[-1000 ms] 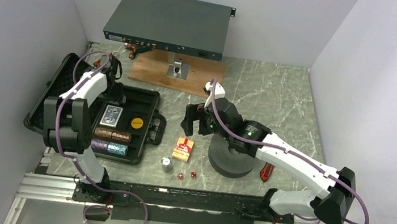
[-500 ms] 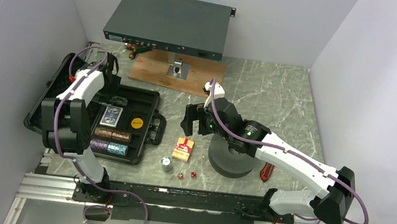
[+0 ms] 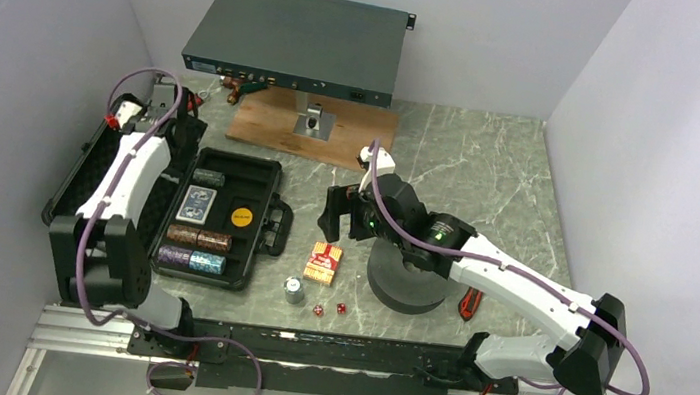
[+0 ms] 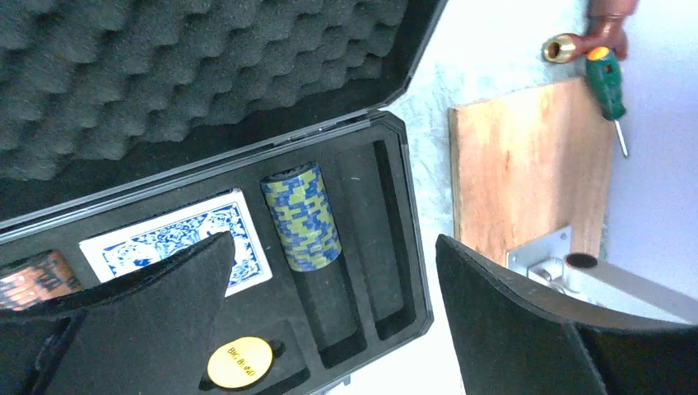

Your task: Pack up texas hold em set

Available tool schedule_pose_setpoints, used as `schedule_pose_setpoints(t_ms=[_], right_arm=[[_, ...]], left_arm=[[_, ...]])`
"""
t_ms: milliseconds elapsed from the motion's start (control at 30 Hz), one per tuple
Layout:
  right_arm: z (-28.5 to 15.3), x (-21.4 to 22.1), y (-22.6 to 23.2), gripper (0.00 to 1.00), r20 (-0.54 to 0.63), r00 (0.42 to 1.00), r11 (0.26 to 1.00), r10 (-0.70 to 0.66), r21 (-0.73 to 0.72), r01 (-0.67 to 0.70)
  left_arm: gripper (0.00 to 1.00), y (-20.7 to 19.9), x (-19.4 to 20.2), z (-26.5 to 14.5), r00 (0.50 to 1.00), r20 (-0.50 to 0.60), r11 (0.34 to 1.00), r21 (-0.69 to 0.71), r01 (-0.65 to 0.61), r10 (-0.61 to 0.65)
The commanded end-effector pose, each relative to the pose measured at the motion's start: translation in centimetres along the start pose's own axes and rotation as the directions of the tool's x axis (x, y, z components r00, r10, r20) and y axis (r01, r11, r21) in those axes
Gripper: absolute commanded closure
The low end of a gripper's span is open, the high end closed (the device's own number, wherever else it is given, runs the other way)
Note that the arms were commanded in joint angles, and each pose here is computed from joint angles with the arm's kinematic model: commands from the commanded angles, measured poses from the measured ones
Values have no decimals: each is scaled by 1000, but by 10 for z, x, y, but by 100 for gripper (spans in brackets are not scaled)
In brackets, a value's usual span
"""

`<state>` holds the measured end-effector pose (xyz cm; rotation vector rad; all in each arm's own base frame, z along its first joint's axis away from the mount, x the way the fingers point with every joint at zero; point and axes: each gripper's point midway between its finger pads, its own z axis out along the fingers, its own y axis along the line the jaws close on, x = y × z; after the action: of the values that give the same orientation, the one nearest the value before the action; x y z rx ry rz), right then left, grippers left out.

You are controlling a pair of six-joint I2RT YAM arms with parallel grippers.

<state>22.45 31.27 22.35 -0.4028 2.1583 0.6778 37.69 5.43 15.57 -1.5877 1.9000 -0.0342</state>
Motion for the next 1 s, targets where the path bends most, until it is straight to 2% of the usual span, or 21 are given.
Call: schedule_pose_setpoints(t_ms=[0, 167, 367, 500, 600, 833, 967], right_arm=[[-7, -10, 0, 1, 51, 999, 1000, 16, -5, -16], [-7, -3, -11, 1, 41, 999, 999, 10, 37, -11], [-9, 9, -22, 1, 14, 1000, 997, 6, 81, -7], [-8, 15, -27, 1, 17, 1000, 996, 23, 91, -25], [-4, 22, -29, 1, 3, 999, 995, 35, 96, -35], [2, 42, -34, 2, -61, 997, 992, 47, 119, -39], [7, 53, -43, 2, -76, 994, 985, 73, 163, -60]], left_arm=[[2, 1, -17, -25, 994, 73, 993, 79, -89, 84], [1, 18, -22, -38, 970, 121, 969, 106, -225, 212], [3, 36, -30, -69, 898, 217, 890, 172, -422, 383], [6, 34, -31, -98, 843, 344, 795, 314, -519, 414], [7, 28, -27, -128, 801, 418, 693, 417, -588, 428], [6, 41, -11, -148, 687, 500, 517, 453, -727, 528], [7, 44, -2, -151, 657, 534, 460, 470, -753, 532]])
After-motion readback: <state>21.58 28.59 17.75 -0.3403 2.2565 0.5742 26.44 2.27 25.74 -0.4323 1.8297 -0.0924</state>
